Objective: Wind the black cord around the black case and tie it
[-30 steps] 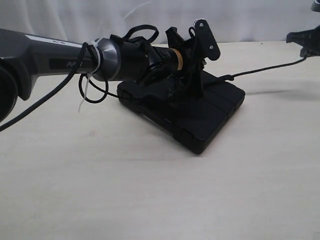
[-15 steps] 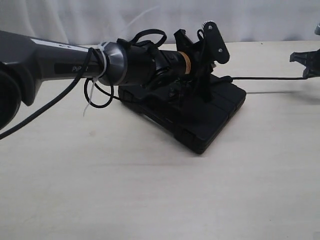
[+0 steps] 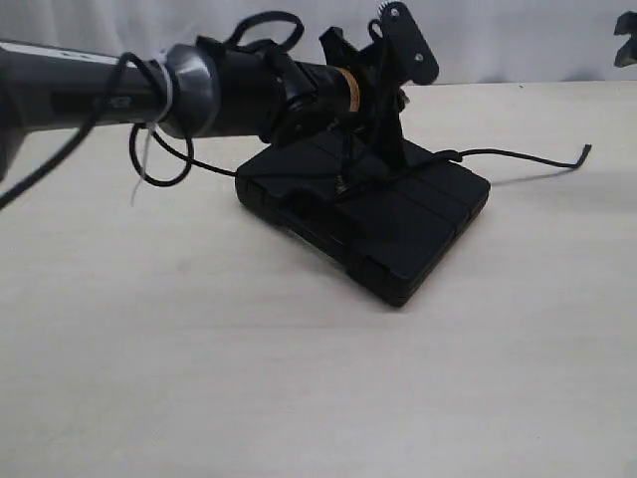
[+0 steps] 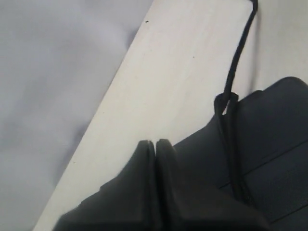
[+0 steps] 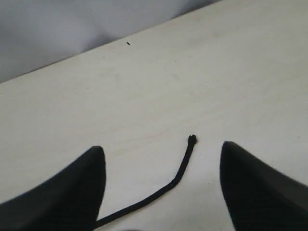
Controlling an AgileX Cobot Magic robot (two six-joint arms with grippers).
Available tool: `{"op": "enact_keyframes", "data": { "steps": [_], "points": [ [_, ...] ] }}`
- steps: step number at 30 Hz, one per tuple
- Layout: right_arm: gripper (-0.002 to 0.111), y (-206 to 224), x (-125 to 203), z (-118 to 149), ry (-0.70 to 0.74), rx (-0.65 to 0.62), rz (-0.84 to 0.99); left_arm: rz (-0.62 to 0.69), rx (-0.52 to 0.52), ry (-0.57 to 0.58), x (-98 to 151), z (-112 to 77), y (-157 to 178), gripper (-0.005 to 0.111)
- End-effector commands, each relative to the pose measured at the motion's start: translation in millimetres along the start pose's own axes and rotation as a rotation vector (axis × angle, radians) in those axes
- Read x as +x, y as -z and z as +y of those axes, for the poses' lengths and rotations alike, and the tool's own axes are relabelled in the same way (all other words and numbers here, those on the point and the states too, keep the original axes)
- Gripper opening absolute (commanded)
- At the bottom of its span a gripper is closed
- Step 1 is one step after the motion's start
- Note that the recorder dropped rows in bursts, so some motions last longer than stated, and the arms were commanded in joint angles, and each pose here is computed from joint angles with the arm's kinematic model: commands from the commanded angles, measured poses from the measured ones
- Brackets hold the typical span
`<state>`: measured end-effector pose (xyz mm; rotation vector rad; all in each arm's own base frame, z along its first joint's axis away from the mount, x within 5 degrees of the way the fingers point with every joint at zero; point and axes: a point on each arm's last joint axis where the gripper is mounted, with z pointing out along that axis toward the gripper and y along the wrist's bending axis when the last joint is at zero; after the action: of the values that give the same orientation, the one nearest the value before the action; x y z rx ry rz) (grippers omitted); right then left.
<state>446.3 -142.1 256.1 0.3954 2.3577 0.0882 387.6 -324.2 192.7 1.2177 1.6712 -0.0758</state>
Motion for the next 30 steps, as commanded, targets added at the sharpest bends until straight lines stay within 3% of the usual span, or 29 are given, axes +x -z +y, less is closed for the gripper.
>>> {"op": "enact_keyframes", "data": {
  "steps": [1,5,12,15,19,24,30],
  "points": [
    [0.039,53.6,-12.8,10.8,0.033,-0.017,-0.069,-0.063,-0.042,0.068,-8.0,19.3,36.8,0.0],
    [0.006,104.8,-10.3,20.7,0.069,-0.027,-0.217,-0.14,-0.09,0.175,-2.6,37.9,81.1,0.0],
    [0.004,172.2,17.3,31.7,0.005,-0.055,-0.403,-0.275,-0.239,0.449,5.2,87.6,175.2,0.0],
    [0.004,192.3,34.8,35.6,-0.027,-0.079,-0.43,-0.315,-0.299,0.547,8.4,99.5,217.7,0.0],
    [0.004,214.3,60.6,40.6,-0.082,-0.128,-0.477,-0.393,-0.337,0.655,9.7,99.0,263.7,0.0],
    [0.004,253.5,88.2,55.1,-0.101,-0.235,-0.602,-0.48,-0.368,0.634,6.6,81.6,319.3,0.0],
    [0.004,306.5,118.3,90.4,0.128,-0.364,-0.74,-0.502,-0.422,0.629,9.9,62.9,376.3,0.0]
  ]
}}
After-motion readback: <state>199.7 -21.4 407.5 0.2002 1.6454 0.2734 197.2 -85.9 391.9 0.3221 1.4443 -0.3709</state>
